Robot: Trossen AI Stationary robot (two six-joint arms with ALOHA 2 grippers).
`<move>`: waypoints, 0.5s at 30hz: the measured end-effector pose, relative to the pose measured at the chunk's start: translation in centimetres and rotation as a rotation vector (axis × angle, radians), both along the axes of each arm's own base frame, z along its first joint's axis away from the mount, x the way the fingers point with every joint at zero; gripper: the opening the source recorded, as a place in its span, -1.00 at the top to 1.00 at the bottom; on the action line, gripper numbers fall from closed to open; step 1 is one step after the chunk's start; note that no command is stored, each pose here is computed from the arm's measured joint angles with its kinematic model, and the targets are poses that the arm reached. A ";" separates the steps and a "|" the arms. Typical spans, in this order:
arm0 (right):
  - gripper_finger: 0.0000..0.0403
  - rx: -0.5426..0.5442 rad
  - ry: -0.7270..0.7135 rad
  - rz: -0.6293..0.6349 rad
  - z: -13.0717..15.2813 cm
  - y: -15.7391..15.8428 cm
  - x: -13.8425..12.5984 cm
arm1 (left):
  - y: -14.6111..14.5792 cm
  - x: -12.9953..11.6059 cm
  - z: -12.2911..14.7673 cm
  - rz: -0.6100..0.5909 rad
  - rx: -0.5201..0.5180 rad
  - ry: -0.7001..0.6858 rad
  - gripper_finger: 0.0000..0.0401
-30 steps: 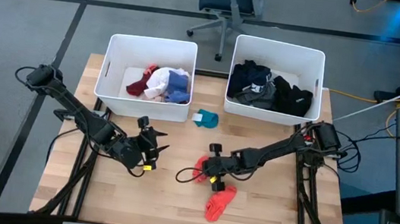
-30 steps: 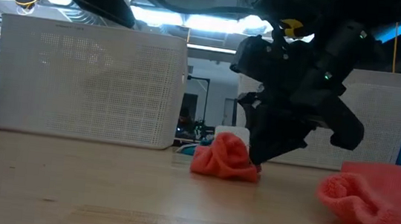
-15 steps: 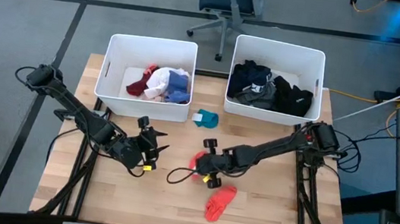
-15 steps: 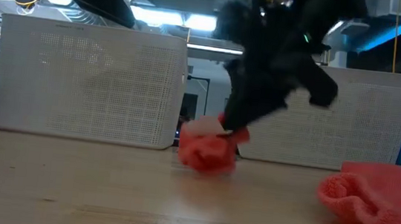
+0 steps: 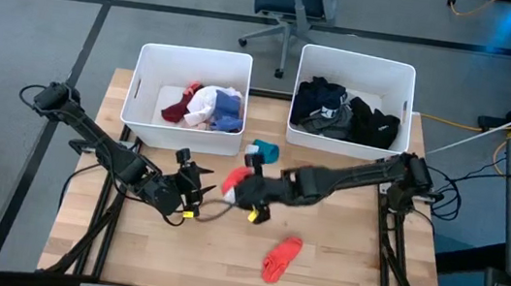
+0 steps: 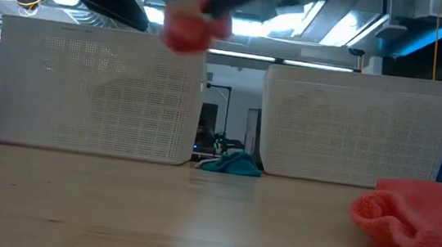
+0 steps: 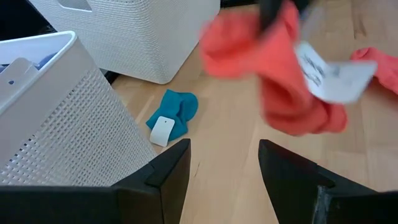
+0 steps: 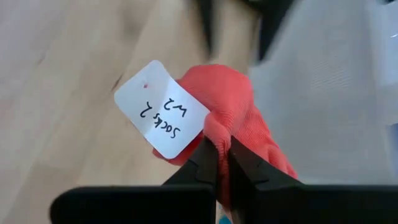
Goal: Sort clothes
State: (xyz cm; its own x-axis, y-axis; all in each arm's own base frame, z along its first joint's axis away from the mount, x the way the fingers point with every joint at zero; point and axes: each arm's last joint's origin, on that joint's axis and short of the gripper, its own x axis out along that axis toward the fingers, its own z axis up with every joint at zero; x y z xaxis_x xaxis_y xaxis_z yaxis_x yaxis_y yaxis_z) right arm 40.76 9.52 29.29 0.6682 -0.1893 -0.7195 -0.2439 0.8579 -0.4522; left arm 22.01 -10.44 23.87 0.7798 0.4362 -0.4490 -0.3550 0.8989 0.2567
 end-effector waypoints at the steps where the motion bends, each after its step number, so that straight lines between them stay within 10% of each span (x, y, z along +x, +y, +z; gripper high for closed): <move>1: 0.92 -0.001 -0.025 -0.002 0.8 -0.4 0.2 | 0.0 0.0 0.0 0.000 0.000 0.000 0.10; 15: 0.90 0.048 -0.372 -0.117 7.4 -10.6 2.9 | 0.0 0.0 0.0 0.000 0.000 0.001 0.10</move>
State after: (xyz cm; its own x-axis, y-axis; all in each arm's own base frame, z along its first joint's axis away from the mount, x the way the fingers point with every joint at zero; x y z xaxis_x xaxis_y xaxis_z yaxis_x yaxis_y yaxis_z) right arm 43.61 -1.10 36.72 0.8608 -0.2515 -0.4424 0.0295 0.8925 -0.4501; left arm 22.00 -10.44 23.86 0.7794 0.4361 -0.4497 -0.3547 0.8989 0.2571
